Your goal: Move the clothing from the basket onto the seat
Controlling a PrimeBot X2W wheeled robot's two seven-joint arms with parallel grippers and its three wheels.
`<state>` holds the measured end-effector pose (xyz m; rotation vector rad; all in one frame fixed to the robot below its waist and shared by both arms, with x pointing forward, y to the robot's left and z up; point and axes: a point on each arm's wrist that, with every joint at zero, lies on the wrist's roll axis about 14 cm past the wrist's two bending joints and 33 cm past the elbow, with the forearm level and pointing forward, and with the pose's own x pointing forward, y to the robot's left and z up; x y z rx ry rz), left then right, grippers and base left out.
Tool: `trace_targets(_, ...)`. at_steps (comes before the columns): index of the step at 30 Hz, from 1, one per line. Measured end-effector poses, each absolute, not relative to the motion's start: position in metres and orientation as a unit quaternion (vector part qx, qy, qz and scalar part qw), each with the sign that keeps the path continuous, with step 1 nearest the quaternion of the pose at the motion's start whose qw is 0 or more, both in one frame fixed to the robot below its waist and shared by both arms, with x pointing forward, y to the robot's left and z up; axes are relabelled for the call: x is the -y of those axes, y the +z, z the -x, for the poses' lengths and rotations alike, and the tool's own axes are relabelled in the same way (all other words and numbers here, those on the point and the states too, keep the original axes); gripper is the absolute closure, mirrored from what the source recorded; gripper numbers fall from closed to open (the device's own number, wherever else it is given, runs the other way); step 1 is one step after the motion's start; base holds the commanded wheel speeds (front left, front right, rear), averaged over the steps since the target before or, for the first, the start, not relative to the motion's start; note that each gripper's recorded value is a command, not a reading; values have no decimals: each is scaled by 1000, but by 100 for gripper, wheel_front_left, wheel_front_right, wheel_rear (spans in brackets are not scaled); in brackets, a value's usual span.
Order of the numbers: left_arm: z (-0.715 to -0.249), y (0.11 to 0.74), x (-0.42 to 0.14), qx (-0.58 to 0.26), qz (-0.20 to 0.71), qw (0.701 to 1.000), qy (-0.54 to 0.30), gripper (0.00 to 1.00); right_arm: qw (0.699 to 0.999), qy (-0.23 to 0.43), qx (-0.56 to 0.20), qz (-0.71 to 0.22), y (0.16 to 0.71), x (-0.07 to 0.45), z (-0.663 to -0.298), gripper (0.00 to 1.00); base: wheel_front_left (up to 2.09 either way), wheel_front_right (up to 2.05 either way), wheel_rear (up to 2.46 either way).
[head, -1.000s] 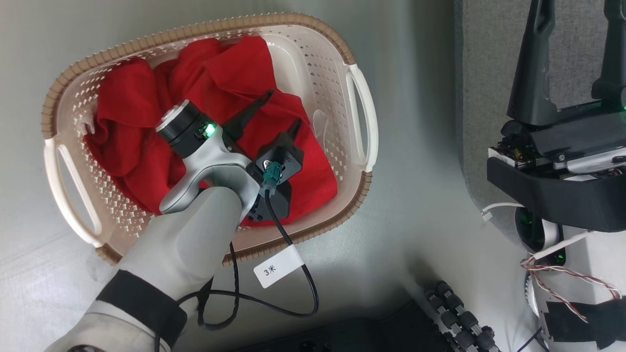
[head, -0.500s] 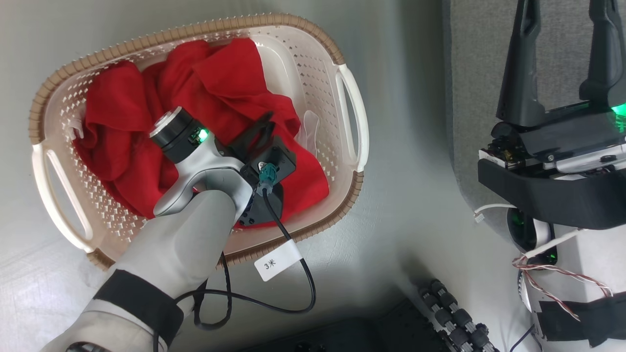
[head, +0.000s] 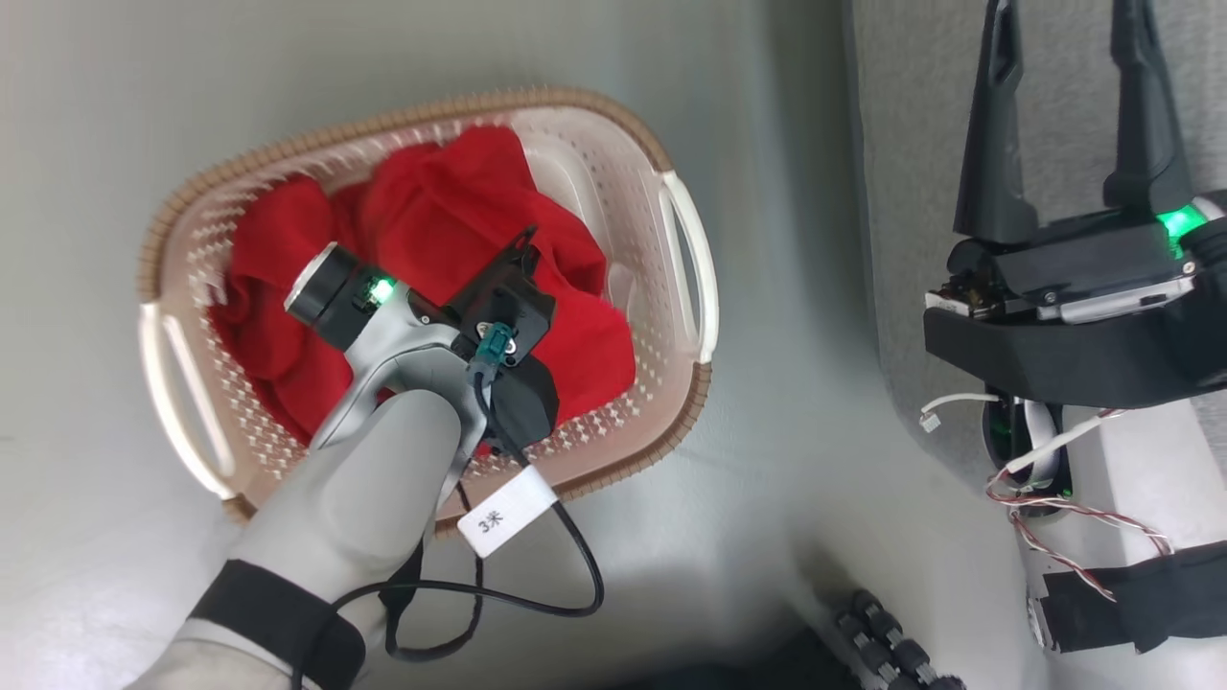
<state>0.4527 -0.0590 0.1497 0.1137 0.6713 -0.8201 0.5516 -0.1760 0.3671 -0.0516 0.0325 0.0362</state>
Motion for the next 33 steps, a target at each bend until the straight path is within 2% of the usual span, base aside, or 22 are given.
trace_targets(11, -494, 235, 55, -246, 0, 902, -356, 100, 1000, 12, -14, 16, 394, 176, -538, 0, 0, 0, 0)
trace_targets(18, -527, 318, 47, -159, 22, 929, -333, 100, 1000, 13, -4, 16, 418, 178, -530, 0, 0, 0, 0)
trace_targets(33, -550, 458, 14, -23, 10, 955, -296, 100, 998, 60, 27, -17, 469, 143, -513, 0, 0, 0, 0)
